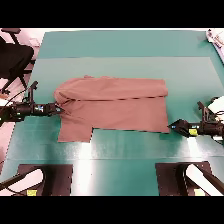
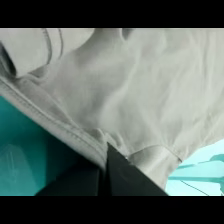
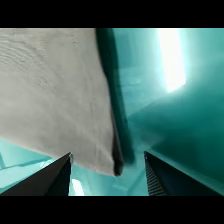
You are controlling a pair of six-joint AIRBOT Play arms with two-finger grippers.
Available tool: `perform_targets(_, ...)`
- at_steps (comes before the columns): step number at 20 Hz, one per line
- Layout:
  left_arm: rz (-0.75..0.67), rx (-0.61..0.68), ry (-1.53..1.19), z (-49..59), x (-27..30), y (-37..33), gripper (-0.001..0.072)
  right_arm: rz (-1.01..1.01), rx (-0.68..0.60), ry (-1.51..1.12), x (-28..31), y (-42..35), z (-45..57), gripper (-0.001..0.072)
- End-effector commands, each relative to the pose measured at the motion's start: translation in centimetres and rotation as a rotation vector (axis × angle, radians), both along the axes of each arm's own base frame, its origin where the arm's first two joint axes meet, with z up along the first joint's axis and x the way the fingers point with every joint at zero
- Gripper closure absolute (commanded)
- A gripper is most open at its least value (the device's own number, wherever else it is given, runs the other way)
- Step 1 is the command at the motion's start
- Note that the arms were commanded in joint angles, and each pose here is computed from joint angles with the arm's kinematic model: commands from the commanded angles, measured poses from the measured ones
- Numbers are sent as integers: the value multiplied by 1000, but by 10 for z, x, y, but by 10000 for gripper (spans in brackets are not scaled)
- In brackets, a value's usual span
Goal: Fold the shirts.
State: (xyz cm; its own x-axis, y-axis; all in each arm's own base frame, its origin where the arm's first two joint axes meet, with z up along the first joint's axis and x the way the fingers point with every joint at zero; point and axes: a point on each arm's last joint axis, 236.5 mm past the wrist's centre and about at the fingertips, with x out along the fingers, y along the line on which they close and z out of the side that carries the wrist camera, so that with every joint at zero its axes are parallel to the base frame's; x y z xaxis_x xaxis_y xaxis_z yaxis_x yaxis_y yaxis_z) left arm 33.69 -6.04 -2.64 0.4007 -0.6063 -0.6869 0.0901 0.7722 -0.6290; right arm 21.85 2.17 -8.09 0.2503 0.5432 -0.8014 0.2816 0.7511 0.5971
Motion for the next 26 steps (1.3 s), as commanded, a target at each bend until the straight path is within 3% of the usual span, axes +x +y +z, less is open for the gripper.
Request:
perform_targets(1,-12,-1,4,0,-2,-1,680,-40,44,16,-3,9,-6,182)
perform_targets(13,-19,-7,9,1,-4,-3,680,-51,132,128,-11,27,-19,189)
perform_targets(15,-26,-12,13,1,-6,-4,680,12,172,169,-14,45,-28,280)
perform_targets(16,-28,-15,15,1,-6,-5,680,44,192,178,-12,55,-30,370)
perform_targets(17,-32,-17,17,2,-7,-6,680,71,202,180,-10,62,-30,503)
perform_targets(18,-35,-20,20,2,-8,-6,681,99,199,180,-7,67,-31,691)
perform_targets(26,-56,-44,-37,29,-10,-14,682,133,53,-161,65,60,67,697)
